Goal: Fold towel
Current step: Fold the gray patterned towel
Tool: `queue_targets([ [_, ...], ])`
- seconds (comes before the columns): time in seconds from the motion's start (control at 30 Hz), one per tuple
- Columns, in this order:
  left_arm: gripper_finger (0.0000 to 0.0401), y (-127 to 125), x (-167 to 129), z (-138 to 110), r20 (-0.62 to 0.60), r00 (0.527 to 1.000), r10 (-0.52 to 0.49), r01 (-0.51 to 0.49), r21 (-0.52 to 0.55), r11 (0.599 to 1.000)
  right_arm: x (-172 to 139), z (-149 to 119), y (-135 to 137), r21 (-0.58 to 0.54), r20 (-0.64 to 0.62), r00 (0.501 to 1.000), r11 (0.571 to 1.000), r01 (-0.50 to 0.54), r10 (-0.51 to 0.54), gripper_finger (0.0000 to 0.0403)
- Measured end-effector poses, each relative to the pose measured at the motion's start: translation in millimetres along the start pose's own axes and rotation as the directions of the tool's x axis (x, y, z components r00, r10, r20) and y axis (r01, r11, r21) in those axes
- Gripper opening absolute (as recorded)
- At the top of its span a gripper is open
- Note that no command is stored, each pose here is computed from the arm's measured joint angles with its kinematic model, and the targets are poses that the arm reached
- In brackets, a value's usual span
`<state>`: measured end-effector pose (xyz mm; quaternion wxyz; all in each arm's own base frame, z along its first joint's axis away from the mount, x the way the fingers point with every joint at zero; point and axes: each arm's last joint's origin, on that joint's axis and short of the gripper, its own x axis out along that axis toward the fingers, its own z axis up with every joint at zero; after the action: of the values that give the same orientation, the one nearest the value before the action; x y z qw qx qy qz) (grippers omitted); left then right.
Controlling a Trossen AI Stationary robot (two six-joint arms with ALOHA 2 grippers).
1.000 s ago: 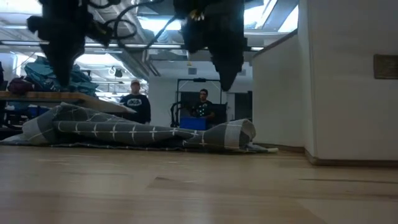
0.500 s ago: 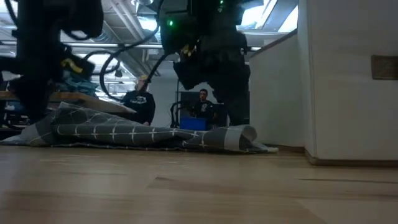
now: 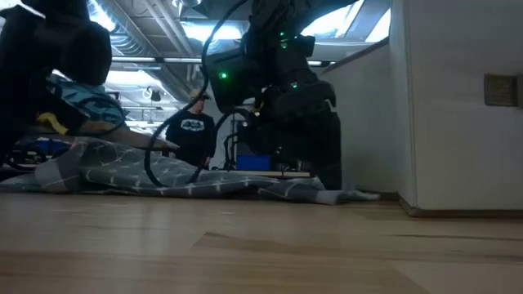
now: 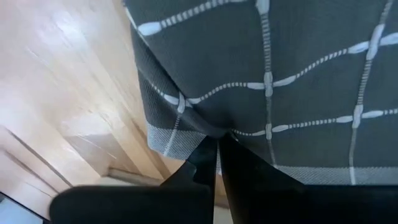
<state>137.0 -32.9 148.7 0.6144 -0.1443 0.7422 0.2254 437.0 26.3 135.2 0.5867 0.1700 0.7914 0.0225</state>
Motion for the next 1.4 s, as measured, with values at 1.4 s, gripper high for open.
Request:
queue_targets([
  [1.4,0.0001,-30.5,-0.5,22.6,0.047,0.998,-0.045,0.035,0.210,0.977,0.1,-6.7,-3.7,0.008,-0.060,0.995,0.997,0.078,-0.077,0.0026],
])
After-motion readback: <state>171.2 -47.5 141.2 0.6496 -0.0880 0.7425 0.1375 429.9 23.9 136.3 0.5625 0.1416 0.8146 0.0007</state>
